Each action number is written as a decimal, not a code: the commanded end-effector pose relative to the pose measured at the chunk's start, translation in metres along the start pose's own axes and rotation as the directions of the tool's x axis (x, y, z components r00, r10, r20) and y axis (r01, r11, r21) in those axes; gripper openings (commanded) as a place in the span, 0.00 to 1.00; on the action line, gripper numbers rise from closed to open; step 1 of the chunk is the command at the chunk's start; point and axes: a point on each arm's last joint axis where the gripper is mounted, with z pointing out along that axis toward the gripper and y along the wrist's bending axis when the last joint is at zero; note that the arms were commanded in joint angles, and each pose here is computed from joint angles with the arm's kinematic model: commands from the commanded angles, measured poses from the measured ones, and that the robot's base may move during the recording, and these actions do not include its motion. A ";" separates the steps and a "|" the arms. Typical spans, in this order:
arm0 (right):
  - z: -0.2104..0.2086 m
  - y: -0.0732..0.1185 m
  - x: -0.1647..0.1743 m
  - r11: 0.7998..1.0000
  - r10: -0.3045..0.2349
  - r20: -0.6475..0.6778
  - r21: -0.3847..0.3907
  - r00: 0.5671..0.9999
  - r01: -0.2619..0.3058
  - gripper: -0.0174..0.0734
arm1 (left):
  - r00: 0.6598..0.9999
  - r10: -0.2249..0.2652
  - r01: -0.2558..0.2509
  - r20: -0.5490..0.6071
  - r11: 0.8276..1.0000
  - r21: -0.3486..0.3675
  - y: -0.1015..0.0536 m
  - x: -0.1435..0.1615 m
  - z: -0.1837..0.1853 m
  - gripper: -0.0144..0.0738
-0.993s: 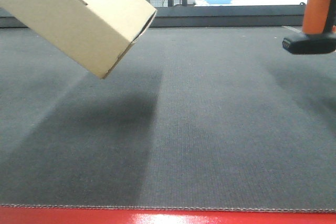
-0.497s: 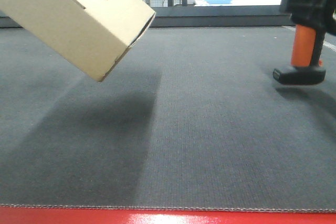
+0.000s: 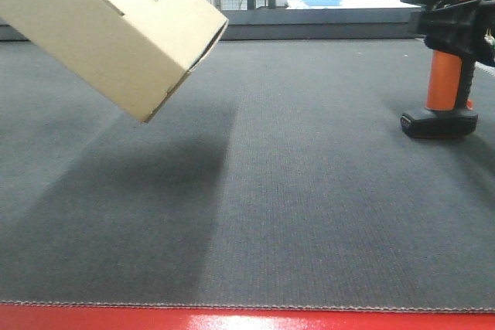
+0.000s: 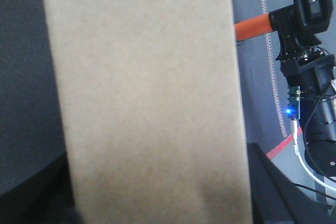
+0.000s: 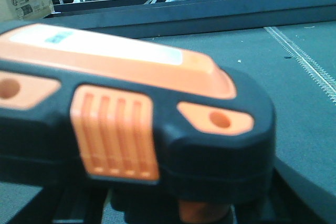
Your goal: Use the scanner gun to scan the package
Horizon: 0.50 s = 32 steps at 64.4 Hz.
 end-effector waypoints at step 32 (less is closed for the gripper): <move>0.000 0.002 -0.005 0.999 -0.023 0.035 -0.031 0.999 0.024 0.06 | 1.000 -0.001 0.001 0.007 1.000 0.027 -0.006 0.001 -0.002 0.04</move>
